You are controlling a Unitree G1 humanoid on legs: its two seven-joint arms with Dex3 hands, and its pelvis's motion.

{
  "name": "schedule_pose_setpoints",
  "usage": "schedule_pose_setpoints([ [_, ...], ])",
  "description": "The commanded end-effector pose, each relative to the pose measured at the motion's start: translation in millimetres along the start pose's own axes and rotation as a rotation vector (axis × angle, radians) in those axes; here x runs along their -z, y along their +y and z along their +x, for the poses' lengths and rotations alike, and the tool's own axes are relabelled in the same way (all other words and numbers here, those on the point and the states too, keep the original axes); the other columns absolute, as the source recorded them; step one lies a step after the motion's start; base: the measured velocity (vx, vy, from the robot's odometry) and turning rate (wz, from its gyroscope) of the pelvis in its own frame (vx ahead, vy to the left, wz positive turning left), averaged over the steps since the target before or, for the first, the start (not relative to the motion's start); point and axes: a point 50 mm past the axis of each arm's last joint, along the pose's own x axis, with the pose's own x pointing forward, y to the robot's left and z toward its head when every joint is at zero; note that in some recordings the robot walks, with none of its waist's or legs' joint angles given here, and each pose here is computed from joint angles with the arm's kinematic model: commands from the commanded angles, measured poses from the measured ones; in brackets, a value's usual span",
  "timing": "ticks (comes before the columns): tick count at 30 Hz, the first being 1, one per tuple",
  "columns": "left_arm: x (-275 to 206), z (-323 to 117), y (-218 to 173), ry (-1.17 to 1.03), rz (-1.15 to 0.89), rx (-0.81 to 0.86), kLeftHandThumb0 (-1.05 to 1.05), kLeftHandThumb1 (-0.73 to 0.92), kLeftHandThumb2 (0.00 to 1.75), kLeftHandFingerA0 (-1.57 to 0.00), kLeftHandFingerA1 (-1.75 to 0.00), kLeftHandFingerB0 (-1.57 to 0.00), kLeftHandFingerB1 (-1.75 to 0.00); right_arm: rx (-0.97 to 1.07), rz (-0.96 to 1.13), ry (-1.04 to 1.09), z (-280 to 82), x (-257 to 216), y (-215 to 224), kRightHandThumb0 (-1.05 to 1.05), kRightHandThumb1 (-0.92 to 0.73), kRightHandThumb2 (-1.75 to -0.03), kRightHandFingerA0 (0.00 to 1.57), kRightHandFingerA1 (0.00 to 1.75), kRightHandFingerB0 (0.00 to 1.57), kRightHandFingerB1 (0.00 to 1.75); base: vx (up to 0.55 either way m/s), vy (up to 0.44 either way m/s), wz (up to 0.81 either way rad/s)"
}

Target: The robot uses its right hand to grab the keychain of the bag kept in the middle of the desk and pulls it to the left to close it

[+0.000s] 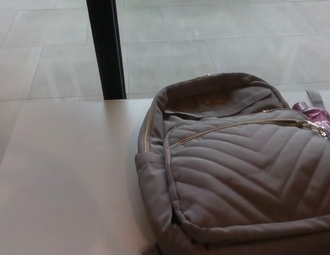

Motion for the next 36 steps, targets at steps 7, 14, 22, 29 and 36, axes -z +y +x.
schedule_pose_setpoints([
  [7, 0.8, -1.2, 3.8, 0.007, 0.021, -0.022, -0.69, 0.65, 1.0, -0.47, -0.7, -0.38, -0.58, 0.012, -0.057, 0.042, 5.3, -4.2, -25.3, -0.28, -0.67, -1.01, 0.83, 1.75, 0.71, 1.62, 0.0, 0.0, 0.0],
  [14, 1.2, -1.6, 4.3, 0.012, 0.044, -0.021, -0.68, 0.84, 0.66, -0.49, -0.67, -0.39, -0.48, 0.025, -0.067, 0.052, 8.8, -3.3, -40.4, -0.26, -0.63, -1.11, 0.85, 1.75, 0.69, 1.71, 0.0, 0.0, 0.0],
  [22, 4.9, -2.1, 2.8, 0.022, 0.042, -0.02, -0.72, 0.86, 0.65, -0.5, -0.66, -0.37, -0.47, 0.088, 0.049, 0.028, 18.3, -9.8, -64.8, -0.2, -0.48, -1.3, 0.89, 1.75, 0.76, 1.65, 0.0, 0.0, 0.0],
  [29, 4.7, -1.8, 1.6, 0.024, 0.053, -0.006, -0.74, 0.87, 0.66, -0.49, -0.67, -0.36, -0.46, 0.097, 0.076, -0.014, 21.4, -16.1, -62.0, -0.22, -0.5, -1.26, 0.86, 1.75, 0.74, 1.68, 0.0, 0.0, 0.0],
  [36, 4.2, -1.4, 1.4, 0.023, 0.052, -0.014, -0.72, 0.68, 1.03, -0.48, -0.7, -0.33, -0.57, 0.083, 0.086, -0.047, 23.9, -20.7, -42.2, -0.17, -0.55, -1.17, 0.83, 1.71, 0.72, 1.57, 0.0, -0.001, 0.01],
])
